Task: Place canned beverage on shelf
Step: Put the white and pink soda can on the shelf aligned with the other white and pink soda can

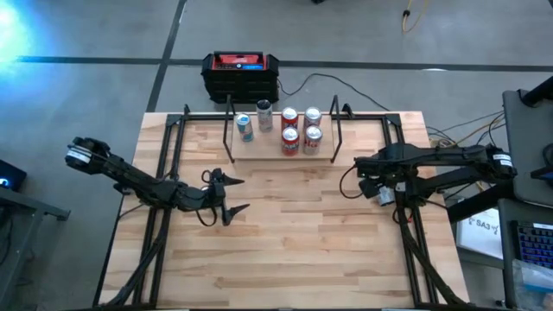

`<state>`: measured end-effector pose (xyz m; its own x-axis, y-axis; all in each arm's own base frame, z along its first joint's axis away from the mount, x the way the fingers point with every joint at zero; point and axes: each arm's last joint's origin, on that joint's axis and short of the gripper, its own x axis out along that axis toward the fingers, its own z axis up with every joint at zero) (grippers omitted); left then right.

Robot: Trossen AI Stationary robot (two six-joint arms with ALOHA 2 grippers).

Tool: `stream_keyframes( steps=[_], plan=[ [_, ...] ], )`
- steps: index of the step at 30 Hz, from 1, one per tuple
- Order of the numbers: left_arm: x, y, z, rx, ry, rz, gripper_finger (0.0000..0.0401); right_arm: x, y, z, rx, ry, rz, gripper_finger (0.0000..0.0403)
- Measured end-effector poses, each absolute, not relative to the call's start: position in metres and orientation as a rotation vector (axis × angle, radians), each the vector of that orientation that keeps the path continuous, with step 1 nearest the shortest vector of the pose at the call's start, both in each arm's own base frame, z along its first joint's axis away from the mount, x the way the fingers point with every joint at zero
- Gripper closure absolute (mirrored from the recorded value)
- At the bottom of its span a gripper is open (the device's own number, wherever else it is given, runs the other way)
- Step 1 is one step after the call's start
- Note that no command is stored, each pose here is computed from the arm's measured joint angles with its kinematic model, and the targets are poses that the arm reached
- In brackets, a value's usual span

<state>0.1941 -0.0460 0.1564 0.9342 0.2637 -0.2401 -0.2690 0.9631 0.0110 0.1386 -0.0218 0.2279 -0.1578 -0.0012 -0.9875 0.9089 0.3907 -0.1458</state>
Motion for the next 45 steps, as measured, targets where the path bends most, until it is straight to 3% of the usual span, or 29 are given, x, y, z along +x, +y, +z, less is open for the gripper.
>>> stream_keyframes(
  steps=[15,26,29,32,35,37,39,45],
  plan=[
    [0.202,-0.048,0.147,0.005,0.293,0.277,0.0017,0.143,-0.039,0.222,1.092,1.566,-0.951,0.0076],
    [0.229,-0.058,0.187,-0.046,0.187,0.243,0.0017,0.152,-0.048,0.21,1.101,1.654,-0.861,0.0076],
    [0.208,-0.065,0.192,0.142,0.359,-0.349,0.002,0.153,-0.049,0.212,1.087,1.643,-0.837,0.0076],
    [0.19,-0.072,0.207,0.174,0.33,-0.967,0.0021,0.154,-0.05,0.214,1.088,1.623,-0.818,0.0076],
    [0.174,-0.073,0.222,0.081,0.273,-1.355,0.0021,0.154,-0.05,0.216,1.084,1.598,-0.809,0.0076],
    [0.165,-0.071,0.23,0.01,0.266,-1.474,0.0021,0.154,-0.05,0.216,1.083,1.591,-0.806,0.0076],
    [0.163,-0.07,0.246,-0.004,0.235,-1.472,0.0021,0.154,-0.051,0.216,1.077,1.579,-0.793,0.0076],
    [0.157,-0.065,0.263,-0.17,0.376,-1.233,0.0021,0.155,-0.052,0.217,1.075,1.558,-0.783,0.0076]
  ],
)
